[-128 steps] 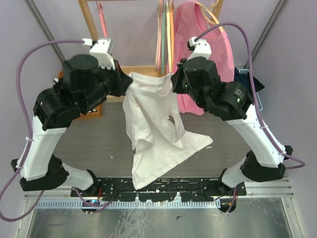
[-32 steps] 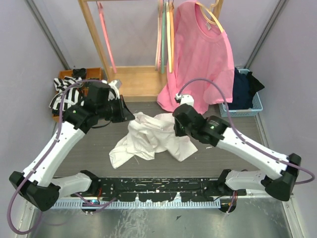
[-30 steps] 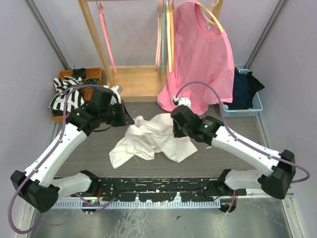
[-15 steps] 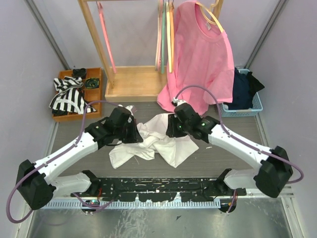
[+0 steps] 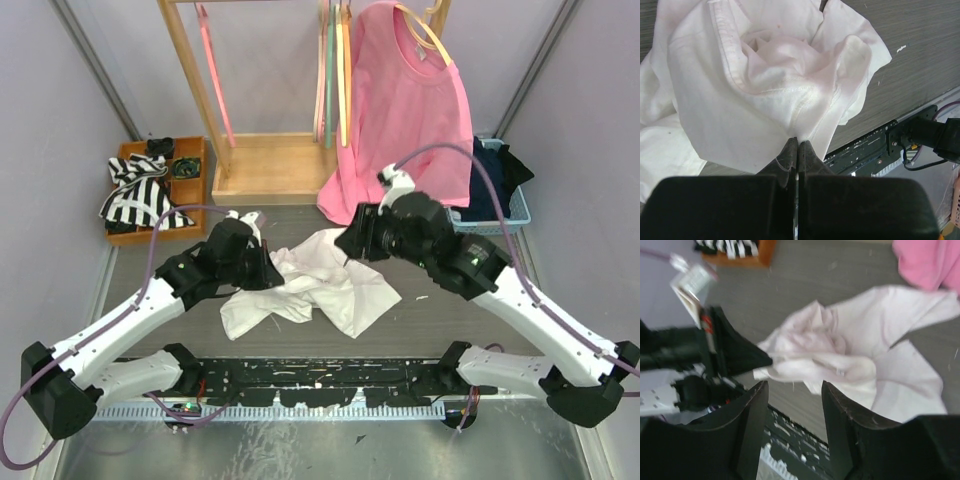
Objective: Place the t-shirt on the hanger
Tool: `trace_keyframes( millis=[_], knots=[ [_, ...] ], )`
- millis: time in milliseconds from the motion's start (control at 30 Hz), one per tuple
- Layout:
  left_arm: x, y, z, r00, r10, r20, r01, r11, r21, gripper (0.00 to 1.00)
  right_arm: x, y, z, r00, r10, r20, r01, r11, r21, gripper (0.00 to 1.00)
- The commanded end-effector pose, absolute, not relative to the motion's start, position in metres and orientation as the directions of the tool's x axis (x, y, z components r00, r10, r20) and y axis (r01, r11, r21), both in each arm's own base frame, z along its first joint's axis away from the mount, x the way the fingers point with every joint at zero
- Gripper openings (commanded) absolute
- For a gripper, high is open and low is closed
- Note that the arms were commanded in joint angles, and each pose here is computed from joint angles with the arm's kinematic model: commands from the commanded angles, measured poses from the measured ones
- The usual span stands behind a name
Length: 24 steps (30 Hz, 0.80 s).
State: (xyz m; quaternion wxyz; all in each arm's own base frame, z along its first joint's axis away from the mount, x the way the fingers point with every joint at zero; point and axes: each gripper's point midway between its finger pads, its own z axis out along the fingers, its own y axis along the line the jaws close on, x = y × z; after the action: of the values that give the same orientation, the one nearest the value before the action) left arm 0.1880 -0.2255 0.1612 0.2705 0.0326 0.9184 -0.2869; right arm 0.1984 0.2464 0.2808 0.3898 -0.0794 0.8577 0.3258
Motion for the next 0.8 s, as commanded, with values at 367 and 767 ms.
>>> trace_keyframes(
  millis=[367,767],
  knots=[
    [0.173,-0.225,0.169,-0.857,-0.039,-0.515,0.277,0.807,-0.522,0.00,0.315,0.190,0.525,0.013,0.237,-0.971,-0.157,0.960,0.232,0.56],
    [0.164,-0.229,0.161,-0.867,-0.004,-0.498,0.309,0.780,-0.545,0.00,0.405,0.206,0.526,0.099,0.221,-0.970,-0.145,0.968,0.206,0.55]
  ],
)
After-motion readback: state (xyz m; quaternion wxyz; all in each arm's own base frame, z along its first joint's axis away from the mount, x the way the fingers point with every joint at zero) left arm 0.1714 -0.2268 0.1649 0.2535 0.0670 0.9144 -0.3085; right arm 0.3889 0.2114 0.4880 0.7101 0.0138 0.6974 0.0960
